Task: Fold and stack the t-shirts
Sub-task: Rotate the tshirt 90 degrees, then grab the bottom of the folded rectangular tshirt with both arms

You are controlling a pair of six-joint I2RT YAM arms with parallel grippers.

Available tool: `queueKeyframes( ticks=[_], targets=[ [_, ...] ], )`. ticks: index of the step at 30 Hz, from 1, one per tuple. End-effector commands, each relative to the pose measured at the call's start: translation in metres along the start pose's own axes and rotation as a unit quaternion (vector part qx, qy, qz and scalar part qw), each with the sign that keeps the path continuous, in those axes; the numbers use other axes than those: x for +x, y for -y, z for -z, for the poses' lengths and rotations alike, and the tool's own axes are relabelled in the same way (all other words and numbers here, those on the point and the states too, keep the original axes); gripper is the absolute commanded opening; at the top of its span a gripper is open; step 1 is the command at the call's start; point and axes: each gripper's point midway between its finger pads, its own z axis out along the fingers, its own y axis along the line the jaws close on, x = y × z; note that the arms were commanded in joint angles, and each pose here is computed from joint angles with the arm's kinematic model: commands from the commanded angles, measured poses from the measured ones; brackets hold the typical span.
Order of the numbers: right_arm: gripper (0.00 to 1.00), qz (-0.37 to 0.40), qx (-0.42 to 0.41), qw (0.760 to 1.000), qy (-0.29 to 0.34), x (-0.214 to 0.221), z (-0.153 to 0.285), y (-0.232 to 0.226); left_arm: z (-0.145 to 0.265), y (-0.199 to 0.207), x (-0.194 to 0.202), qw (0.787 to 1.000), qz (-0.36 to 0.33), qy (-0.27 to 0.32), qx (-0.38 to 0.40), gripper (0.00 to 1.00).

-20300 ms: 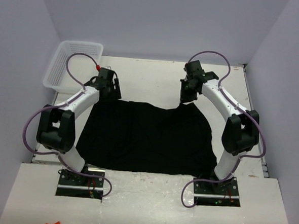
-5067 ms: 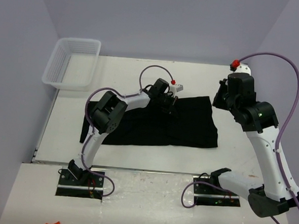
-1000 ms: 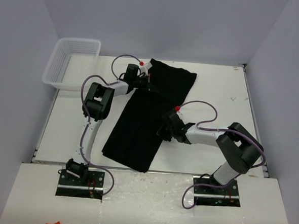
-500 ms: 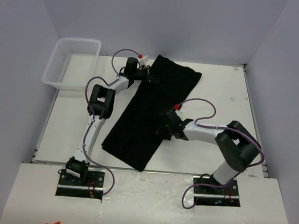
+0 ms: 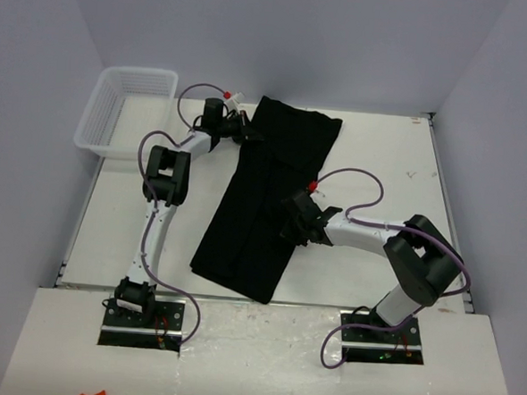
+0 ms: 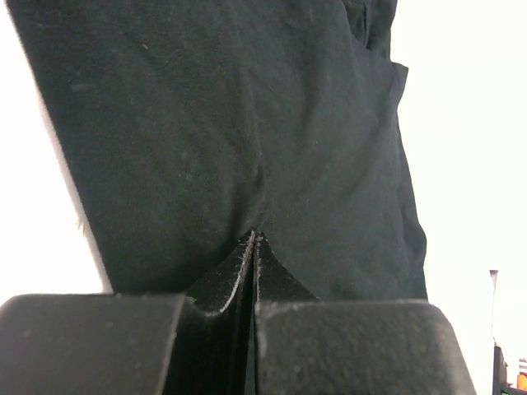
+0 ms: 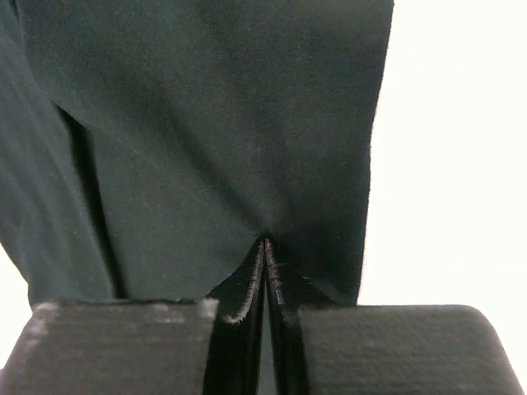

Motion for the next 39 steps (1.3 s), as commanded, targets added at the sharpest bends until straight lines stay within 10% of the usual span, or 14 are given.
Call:
queueKeyframes(
  ticks=[1,11,22,26,28,30,39],
  targets=[
    [0.1,0.112,0.184,0.976,-0.005,0.005,0.008,0.1,0.017,-0.032,0.016,0.999,0.025,-0.012,-0.047,0.0],
    [0.55,0.202,0.095,0.965,0.139,-0.094,0.107,0.01,0.034,0.009,0.003,0.999,-0.001,-0.005,-0.038,0.0],
    [0.62,0.216,-0.019,0.972,0.092,-0.068,0.16,0.0,0.072,0.14,-0.033,0.994,-0.106,0.035,-0.007,0.13],
    [0.46,0.212,-0.069,0.975,0.017,-0.013,0.134,0.032,0.108,0.158,-0.059,0.976,-0.136,0.074,-0.152,0.23],
    [0.01,0.211,-0.102,0.972,-0.022,0.014,0.125,0.039,0.121,0.161,-0.035,0.971,-0.129,0.04,-0.197,0.22],
    [0.0,0.2,-0.136,0.97,-0.025,0.024,0.128,0.035,0.12,0.172,0.001,0.975,-0.126,-0.003,-0.185,0.0],
    [0.0,0.197,-0.182,0.961,-0.062,0.054,0.12,0.039,0.15,0.193,0.147,0.984,-0.078,-0.07,-0.145,0.0]
  ],
)
